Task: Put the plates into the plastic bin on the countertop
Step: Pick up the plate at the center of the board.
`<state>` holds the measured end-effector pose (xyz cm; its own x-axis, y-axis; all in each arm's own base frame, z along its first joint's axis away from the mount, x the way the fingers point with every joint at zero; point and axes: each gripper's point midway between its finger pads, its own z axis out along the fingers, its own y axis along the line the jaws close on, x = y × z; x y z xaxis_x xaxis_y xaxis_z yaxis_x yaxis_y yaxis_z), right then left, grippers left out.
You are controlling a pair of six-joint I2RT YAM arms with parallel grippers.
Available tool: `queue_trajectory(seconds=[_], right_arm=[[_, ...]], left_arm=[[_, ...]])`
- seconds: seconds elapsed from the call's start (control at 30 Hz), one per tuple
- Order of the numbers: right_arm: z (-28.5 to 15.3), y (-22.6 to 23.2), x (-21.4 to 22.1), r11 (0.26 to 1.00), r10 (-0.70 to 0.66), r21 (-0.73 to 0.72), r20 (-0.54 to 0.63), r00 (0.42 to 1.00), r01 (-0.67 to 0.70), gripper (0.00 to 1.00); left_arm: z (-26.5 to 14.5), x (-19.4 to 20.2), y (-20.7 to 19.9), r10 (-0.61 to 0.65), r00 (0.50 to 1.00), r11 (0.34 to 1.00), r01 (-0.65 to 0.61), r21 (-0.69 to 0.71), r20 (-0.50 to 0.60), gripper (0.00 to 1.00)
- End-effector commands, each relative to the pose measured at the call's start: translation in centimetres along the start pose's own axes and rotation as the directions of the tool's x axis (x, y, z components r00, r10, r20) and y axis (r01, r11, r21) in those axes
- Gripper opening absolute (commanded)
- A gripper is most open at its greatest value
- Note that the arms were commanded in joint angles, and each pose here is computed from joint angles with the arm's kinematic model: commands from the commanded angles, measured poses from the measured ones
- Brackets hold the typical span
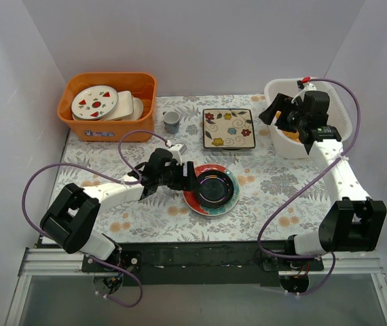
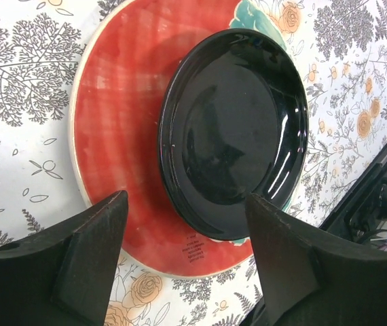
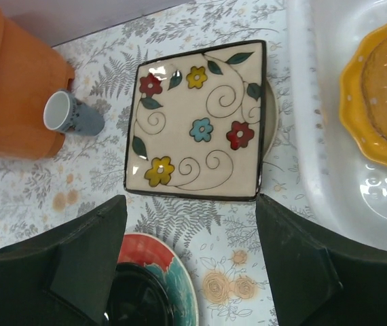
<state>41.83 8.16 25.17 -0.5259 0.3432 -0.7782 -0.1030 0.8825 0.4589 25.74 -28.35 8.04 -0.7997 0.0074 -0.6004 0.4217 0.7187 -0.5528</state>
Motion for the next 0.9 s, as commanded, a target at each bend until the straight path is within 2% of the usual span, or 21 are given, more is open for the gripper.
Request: queue_trajectory(seconds=[0.0,0.27,0.73,0.83,0.87], right_arm=[[-1.3,1.9,0.6,0.997,-0.027,-0.073,0.005,1.0,0.027,0.83],[-1.9,2.0,2.7,0.995,-0.025,-0.093,-0.035,0.999,0.021,0.82],[-2.7,2.4,3.5,0.993,-0.023,-0.119,-0.052,0.998,0.016,0.81],[-2.9,2.1,3.4,0.994,-0.032,-0.102,-0.05,0.998,0.026,0.81],[-2.9,2.1,3.3,0.994,-0.04,-0.101,-0.047,0.998,0.035,0.81]], left_arm=[[0.3,-1.4,-1.7,0.015,1.0,0.998,-0.017,0.064,0.021,0.67],[1.2,-0.7,-1.7,-0.003,1.0,0.996,0.004,0.084,-0.012,0.62],[1.9,0.0,-1.6,-0.012,0.999,0.995,0.016,0.099,-0.042,0.43],[2.1,0.4,-1.4,-0.015,0.998,0.995,0.02,0.097,-0.055,0.3],[2.1,0.6,-1.3,-0.016,0.998,0.995,0.022,0.097,-0.063,0.18]])
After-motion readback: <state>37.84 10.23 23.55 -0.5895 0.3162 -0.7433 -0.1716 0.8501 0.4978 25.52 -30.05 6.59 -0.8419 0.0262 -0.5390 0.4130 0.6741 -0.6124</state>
